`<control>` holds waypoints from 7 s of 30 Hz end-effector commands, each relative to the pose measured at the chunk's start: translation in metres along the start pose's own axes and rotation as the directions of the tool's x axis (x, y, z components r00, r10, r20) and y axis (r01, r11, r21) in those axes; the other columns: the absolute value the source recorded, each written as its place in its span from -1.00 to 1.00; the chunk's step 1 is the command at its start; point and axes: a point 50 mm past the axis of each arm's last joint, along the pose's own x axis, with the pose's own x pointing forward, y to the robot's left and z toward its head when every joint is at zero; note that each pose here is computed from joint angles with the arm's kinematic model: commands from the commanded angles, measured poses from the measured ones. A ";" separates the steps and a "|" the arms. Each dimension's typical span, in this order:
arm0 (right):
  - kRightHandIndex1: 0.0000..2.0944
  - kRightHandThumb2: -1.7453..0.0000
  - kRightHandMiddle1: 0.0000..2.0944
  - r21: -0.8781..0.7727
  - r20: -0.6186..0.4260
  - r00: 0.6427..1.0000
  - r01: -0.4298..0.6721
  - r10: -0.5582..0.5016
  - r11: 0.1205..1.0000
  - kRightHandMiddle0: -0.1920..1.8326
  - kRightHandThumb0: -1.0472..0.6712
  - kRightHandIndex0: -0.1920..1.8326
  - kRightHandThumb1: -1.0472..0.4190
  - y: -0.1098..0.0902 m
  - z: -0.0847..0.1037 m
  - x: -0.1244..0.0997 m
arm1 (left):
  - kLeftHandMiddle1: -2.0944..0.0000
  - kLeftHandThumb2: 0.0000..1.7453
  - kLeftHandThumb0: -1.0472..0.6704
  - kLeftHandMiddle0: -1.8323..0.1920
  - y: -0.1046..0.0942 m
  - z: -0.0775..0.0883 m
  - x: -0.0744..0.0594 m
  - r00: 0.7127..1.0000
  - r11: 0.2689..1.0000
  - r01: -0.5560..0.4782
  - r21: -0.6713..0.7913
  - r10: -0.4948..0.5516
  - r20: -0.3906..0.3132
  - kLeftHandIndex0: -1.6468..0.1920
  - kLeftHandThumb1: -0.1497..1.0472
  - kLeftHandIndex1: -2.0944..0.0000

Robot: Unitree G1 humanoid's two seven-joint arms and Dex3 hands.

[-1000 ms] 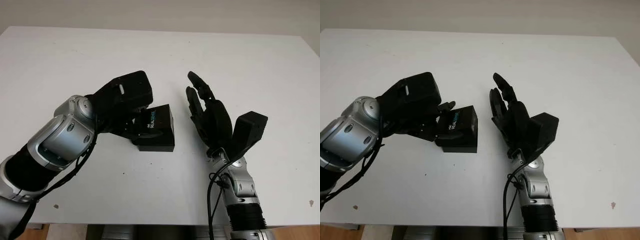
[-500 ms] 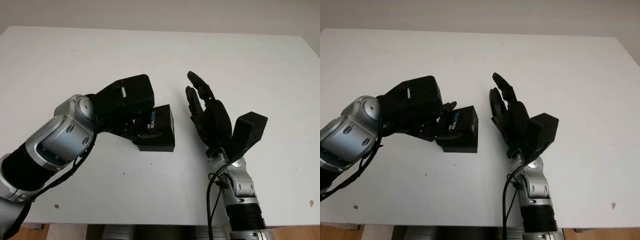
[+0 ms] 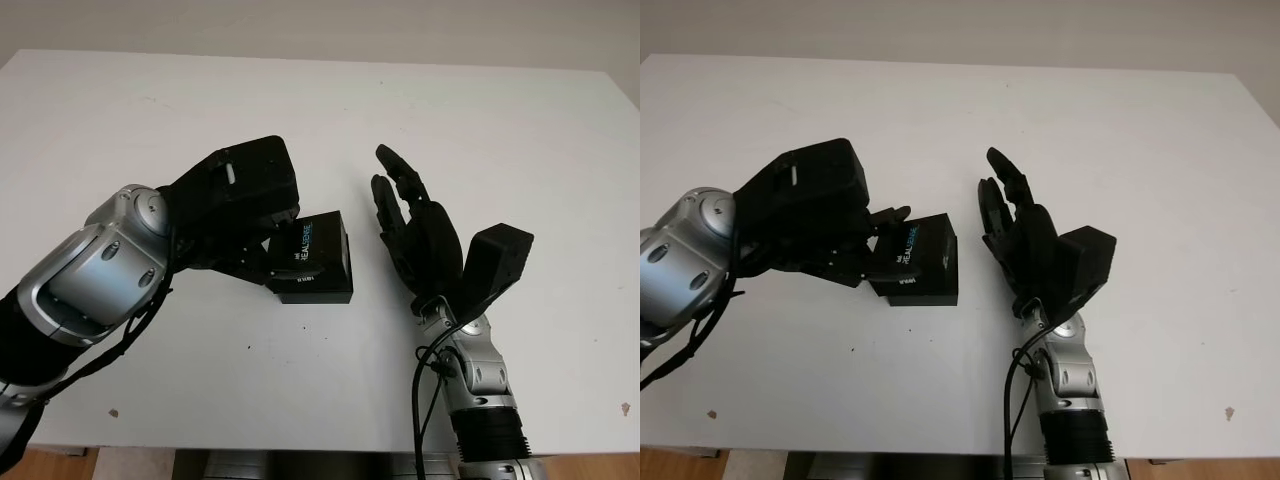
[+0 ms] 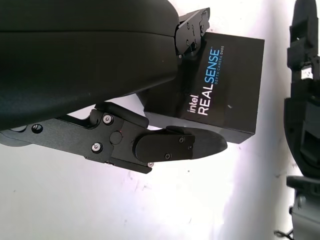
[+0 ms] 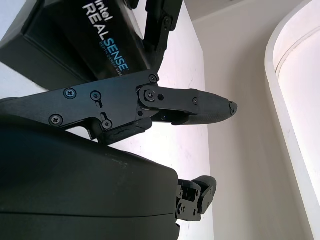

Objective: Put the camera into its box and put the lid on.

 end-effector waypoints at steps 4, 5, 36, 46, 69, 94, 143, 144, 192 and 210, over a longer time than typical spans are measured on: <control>-0.95 0.51 -0.51 -0.002 0.000 1.000 -0.007 0.007 1.000 -0.91 -0.48 -0.79 -1.00 0.002 0.001 0.000 | 1.00 -0.55 -0.48 1.00 -0.031 0.018 0.003 0.976 0.978 0.199 0.064 -0.204 0.079 1.00 1.00 1.00; -0.95 0.51 -0.51 0.000 -0.001 1.000 -0.006 0.006 1.000 -0.91 -0.48 -0.79 -1.00 0.002 0.001 0.001 | 1.00 -0.56 -0.48 1.00 -0.031 0.019 0.002 0.976 0.978 0.199 0.061 -0.204 0.082 1.00 1.00 1.00; -0.95 0.54 -0.29 0.007 -0.016 1.000 -0.014 0.014 1.000 -0.99 -0.48 -0.78 -1.00 0.001 0.000 -0.003 | 1.00 -0.31 -0.59 1.00 0.046 -0.005 0.016 0.824 0.359 -0.515 0.778 0.458 0.334 1.00 1.00 1.00; -0.95 0.55 -0.40 0.004 -0.018 1.000 -0.023 0.023 1.000 -0.95 -0.49 -0.78 -1.00 0.000 0.000 -0.003 | 0.97 -0.34 -0.66 1.00 0.054 -0.003 -0.002 0.785 0.341 -0.567 0.750 0.500 0.366 1.00 1.00 1.00; -0.95 0.53 0.06 -0.009 -0.008 1.000 -0.021 0.021 1.000 -1.00 -0.49 -0.78 -1.00 -0.002 0.000 -0.005 | 0.20 -0.90 -0.58 0.77 0.078 -0.055 -0.044 0.495 0.662 -0.750 -0.005 0.567 0.658 0.63 1.00 0.63; -0.95 0.50 -0.40 -0.023 -0.003 1.000 -0.020 0.020 1.000 -0.97 -0.45 -0.78 -1.00 -0.006 0.004 -0.003 | 0.98 -0.93 -0.94 1.00 0.043 -0.059 -0.029 0.810 0.621 -0.573 0.535 0.330 0.484 1.00 0.85 1.00; -0.95 0.52 -0.40 -0.018 0.004 1.000 -0.009 0.009 1.000 -0.96 -0.48 -0.78 -1.00 -0.005 0.002 -0.004 | 0.93 -0.94 -0.89 0.86 0.006 -0.075 0.018 0.823 0.712 -0.562 0.422 0.428 0.373 0.94 0.94 0.95; -0.95 0.52 -0.40 -0.018 0.005 1.000 -0.009 0.009 1.000 -0.96 -0.48 -0.78 -1.00 -0.005 0.002 -0.004 | 0.93 -0.94 -0.89 0.86 0.006 -0.075 0.019 0.823 0.713 -0.561 0.421 0.428 0.373 0.94 0.94 0.95; -0.95 0.52 -0.49 -0.019 0.000 1.000 0.007 -0.007 1.000 -0.93 -0.48 -0.77 -1.00 -0.005 0.002 -0.005 | -0.48 -0.91 -0.53 0.83 0.002 -0.075 0.024 0.720 0.675 -0.684 0.276 0.564 0.405 0.95 0.87 -0.37; -0.95 0.52 -0.51 -0.023 0.001 1.000 0.002 -0.002 1.000 -0.91 -0.47 -0.76 -1.00 -0.006 0.002 -0.004 | -0.11 -0.76 -0.48 0.98 0.002 -0.066 0.027 0.684 0.617 -0.724 0.309 0.583 0.439 0.90 1.00 0.77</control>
